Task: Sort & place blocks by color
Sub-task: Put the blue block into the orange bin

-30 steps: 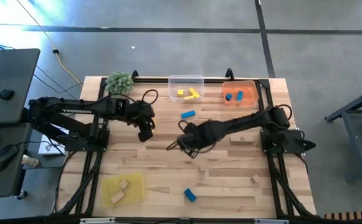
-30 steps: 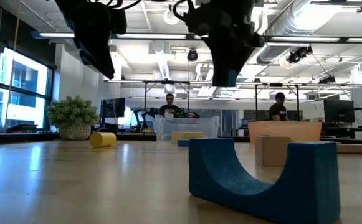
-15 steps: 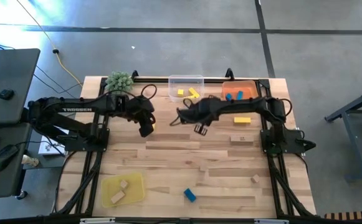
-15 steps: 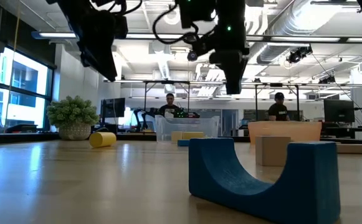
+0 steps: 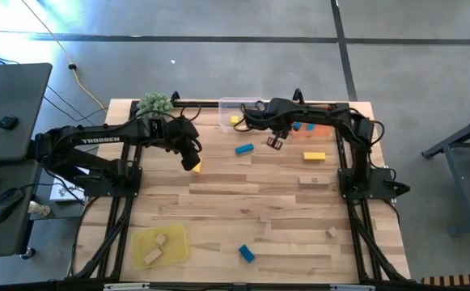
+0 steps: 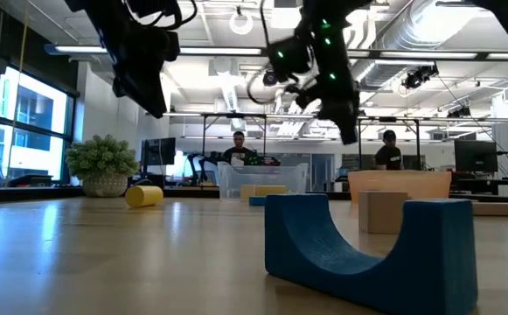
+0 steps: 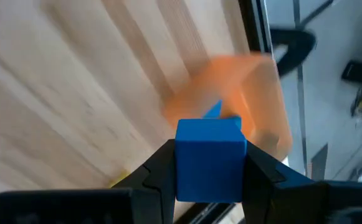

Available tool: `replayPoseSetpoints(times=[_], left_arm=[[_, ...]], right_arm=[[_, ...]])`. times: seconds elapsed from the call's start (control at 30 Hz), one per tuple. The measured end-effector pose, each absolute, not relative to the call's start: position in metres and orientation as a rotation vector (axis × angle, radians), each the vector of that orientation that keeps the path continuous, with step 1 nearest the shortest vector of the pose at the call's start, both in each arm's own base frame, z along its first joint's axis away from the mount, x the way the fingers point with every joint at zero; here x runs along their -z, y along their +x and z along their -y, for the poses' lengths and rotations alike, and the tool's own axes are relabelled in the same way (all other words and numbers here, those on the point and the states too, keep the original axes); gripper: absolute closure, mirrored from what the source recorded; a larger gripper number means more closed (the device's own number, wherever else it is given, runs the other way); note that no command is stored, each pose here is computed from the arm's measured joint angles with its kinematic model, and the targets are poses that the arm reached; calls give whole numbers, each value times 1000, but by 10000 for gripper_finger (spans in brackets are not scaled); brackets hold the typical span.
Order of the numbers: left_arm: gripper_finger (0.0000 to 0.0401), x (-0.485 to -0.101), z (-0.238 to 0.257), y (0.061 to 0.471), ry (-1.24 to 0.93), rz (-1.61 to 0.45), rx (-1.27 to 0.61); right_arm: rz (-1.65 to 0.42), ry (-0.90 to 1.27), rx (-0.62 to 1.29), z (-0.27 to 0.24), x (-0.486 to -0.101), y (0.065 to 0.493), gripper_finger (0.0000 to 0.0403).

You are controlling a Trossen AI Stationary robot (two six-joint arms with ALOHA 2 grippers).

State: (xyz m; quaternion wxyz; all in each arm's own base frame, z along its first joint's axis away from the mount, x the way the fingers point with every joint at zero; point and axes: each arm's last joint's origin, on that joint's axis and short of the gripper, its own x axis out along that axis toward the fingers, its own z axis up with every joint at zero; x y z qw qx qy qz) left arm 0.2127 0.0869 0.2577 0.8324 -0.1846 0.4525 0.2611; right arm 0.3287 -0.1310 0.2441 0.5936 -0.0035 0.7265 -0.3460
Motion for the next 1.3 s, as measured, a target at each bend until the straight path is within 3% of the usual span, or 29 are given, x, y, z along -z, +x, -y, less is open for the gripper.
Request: replayPoseSetpoints(times=[0.17,0.47,0.77,1.3], left_arm=[[272,-258,-94,210,-407,-951,-583],[272,-259,-105,206,-430,-921,-630],[272,-261,-112,206,-444,-880,-654],[272,-261,-112,207,-443,-877,-653]], right_arm=[[-1687,69,859,148,-230,295,299],[-1446,277,949,181,-227,249,299],[-1354,513,985,217,-207,207,299],[-1191,812,931,256,-188,155,299]])
